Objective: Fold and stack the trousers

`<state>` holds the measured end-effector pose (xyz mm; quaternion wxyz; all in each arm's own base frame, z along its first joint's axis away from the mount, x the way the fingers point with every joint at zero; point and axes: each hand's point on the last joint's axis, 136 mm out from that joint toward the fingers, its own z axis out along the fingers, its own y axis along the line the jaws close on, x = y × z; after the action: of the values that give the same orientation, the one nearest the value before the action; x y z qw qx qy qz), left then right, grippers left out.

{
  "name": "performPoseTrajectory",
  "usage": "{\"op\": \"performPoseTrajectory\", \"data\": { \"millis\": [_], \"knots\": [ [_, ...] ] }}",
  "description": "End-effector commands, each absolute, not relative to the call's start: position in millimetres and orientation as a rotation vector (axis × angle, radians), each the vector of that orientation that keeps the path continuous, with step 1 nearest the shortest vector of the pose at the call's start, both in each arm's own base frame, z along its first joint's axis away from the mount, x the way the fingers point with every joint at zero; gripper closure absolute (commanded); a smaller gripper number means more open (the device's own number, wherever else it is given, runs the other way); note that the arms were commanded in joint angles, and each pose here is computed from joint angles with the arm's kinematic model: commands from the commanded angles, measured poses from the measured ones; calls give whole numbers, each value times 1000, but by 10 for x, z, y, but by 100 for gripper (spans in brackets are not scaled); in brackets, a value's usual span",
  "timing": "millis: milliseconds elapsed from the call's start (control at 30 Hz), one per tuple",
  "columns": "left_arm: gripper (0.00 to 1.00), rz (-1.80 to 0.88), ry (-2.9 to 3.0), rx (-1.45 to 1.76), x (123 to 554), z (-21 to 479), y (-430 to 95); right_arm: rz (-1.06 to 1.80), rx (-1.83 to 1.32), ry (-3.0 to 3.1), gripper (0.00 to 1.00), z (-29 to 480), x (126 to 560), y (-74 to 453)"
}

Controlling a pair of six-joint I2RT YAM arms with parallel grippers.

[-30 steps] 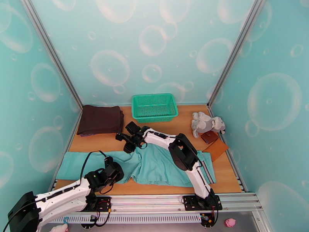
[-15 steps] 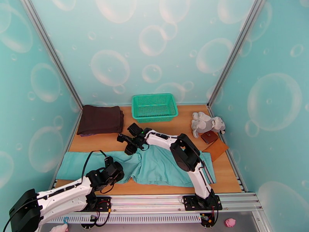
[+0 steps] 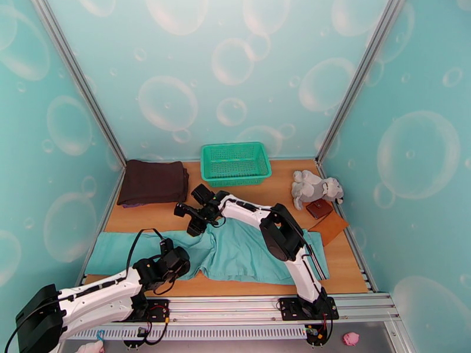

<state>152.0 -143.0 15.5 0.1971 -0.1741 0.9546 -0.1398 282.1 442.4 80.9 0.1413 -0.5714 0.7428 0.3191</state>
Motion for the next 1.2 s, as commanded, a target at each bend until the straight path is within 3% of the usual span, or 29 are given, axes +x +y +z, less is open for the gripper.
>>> {"op": "performPoseTrajectory", "data": {
  "millis": [0, 700, 900, 1167],
  "knots": [
    [67, -186, 2851, -443, 1139, -164, -1130, 933, -1706, 2176, 72, 629, 2738, 4409],
    [67, -210, 2861, -426, 1122, -217, -1159, 855, -1615, 2181, 95, 661, 2948, 4421],
    [67, -212, 2860, -426, 1114, -225, -1151, 794, -1438, 2142, 77, 875, 3248, 4388],
    [67, -227, 2856, -418, 1127, -227, -1178, 770, -1192, 2079, 69, 1192, 3552, 4175]
  ]
}}
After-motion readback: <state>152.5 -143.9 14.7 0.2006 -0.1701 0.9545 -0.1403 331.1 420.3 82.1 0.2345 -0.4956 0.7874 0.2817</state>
